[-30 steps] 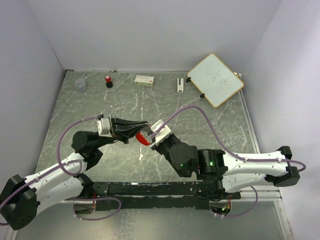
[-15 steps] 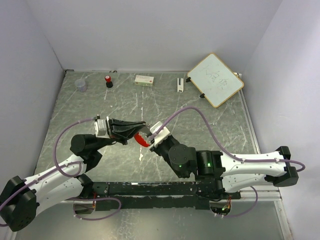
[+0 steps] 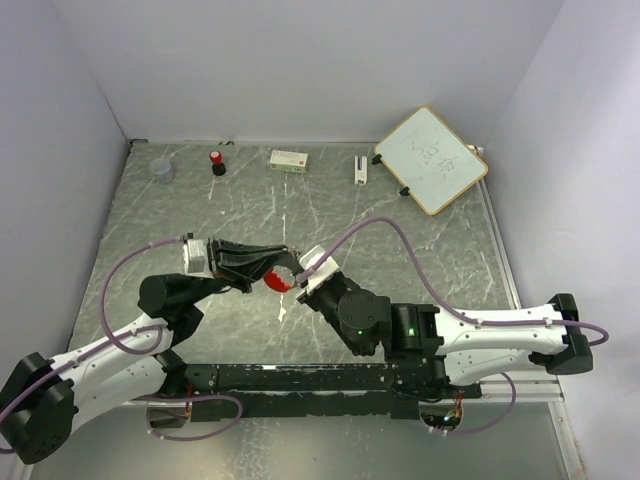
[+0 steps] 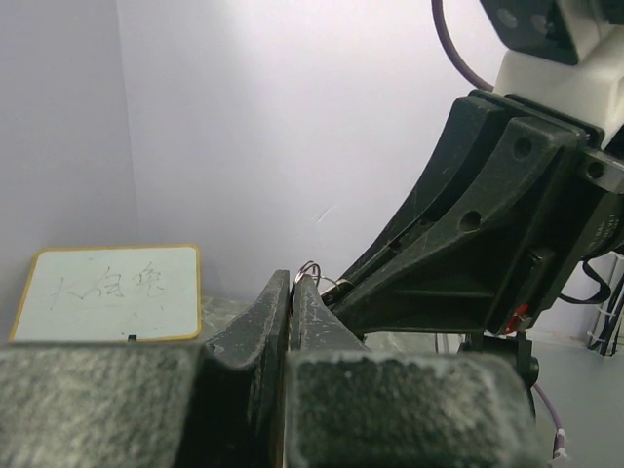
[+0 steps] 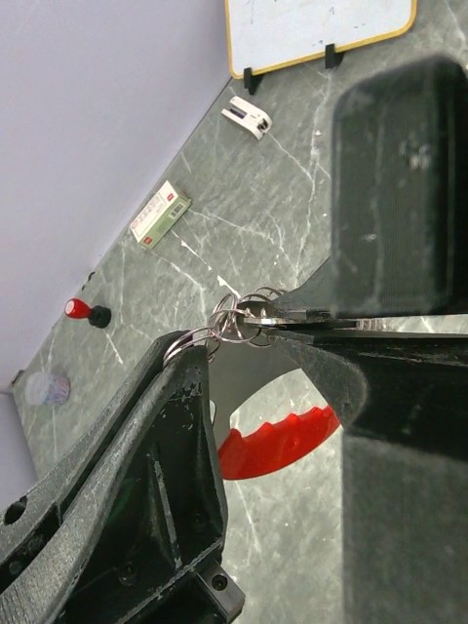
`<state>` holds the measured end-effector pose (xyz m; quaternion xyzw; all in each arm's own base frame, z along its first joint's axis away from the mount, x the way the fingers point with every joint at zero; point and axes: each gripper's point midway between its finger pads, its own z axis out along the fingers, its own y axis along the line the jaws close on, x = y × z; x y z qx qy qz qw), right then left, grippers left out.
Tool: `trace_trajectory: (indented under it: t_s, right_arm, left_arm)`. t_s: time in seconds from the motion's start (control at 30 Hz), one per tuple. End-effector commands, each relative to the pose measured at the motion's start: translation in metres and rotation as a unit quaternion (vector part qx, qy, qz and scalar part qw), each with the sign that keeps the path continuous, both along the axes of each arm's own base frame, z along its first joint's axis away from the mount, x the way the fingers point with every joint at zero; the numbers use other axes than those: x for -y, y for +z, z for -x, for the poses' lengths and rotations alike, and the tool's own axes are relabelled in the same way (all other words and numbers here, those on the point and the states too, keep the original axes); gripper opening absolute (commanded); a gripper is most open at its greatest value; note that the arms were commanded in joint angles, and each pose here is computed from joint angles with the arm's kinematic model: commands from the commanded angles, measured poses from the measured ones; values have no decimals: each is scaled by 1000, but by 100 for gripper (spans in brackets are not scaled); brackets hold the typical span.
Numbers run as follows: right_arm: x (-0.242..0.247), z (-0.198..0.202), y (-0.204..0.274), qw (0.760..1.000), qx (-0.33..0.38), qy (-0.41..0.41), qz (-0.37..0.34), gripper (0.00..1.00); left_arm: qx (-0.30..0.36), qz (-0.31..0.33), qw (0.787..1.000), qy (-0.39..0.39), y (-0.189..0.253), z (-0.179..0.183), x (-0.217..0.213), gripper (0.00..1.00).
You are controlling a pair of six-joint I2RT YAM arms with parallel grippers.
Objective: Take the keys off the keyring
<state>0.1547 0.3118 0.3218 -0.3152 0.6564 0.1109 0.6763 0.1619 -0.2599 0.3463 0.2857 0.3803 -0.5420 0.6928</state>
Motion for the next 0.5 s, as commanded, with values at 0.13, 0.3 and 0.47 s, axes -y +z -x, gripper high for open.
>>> trace_trajectory:
  t_s: [0.13,0.3,0.47]
  right_arm:
    - [2,-7,-20,999,-6,-13,38,0]
    - [-5,-8,-25,998,-6,-10,54,0]
    - [-12,-8,-27,998,-2,-4,58,0]
  left_arm:
    - [55,92,994,27,55,14,-28,7]
    - [51,99,993,35,55,12,-31,7]
    - [46,95,994,41,51,8,-31,7]
